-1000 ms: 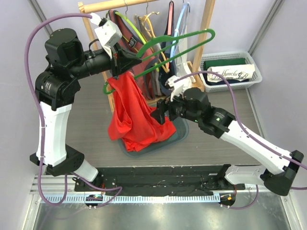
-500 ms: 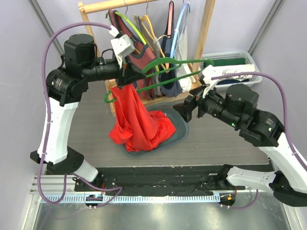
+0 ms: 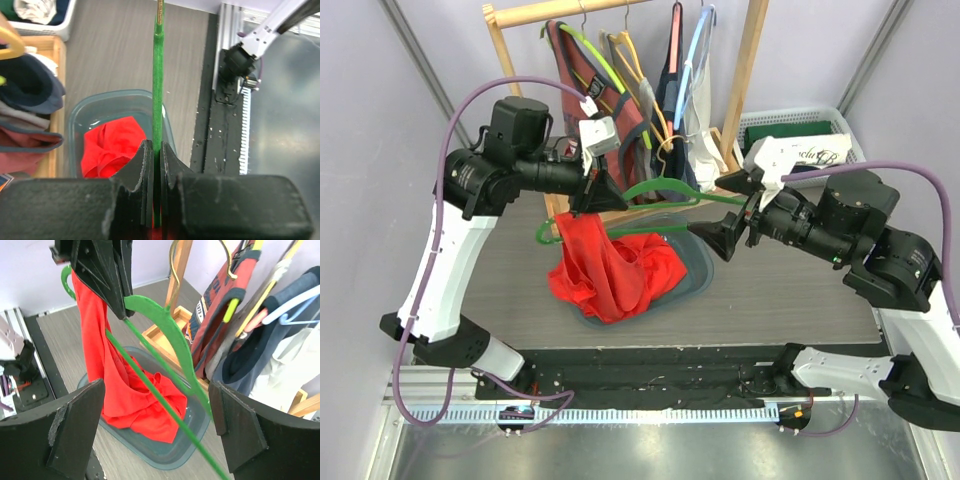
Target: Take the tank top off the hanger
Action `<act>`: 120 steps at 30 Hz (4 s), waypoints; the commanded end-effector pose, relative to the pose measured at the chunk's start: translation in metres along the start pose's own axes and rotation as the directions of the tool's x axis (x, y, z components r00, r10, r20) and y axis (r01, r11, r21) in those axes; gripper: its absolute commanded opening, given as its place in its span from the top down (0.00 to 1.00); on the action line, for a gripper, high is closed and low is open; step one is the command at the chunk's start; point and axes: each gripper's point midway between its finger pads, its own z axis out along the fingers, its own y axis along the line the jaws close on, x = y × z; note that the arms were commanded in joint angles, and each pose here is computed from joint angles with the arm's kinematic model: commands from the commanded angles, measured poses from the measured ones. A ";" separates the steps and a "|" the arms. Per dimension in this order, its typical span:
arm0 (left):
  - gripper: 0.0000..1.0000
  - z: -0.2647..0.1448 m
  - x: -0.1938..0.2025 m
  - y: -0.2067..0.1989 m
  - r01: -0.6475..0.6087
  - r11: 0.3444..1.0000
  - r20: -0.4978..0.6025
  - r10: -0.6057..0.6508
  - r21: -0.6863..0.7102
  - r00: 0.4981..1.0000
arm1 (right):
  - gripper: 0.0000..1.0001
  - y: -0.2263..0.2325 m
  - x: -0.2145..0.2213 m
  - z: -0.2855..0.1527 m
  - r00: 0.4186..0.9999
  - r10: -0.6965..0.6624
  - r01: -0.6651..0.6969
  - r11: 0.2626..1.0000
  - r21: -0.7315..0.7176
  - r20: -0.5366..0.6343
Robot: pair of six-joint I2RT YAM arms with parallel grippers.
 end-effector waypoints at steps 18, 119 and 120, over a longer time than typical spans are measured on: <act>1.00 -0.021 0.003 -0.064 -0.158 0.963 0.050 0.150 0.221 0.987 | 0.54 0.032 0.020 0.050 0.999 -0.034 0.032 0.979 -0.202 -0.007; 1.00 0.009 0.035 0.053 -0.231 0.842 -0.175 0.164 -0.488 0.971 | 0.99 -0.013 0.020 -0.143 0.984 0.142 -0.160 0.968 0.195 0.105; 1.00 0.011 0.042 0.052 -0.224 0.850 -0.183 0.153 -0.477 0.971 | 0.99 -0.014 0.019 -0.145 0.984 0.138 -0.158 0.967 0.201 0.110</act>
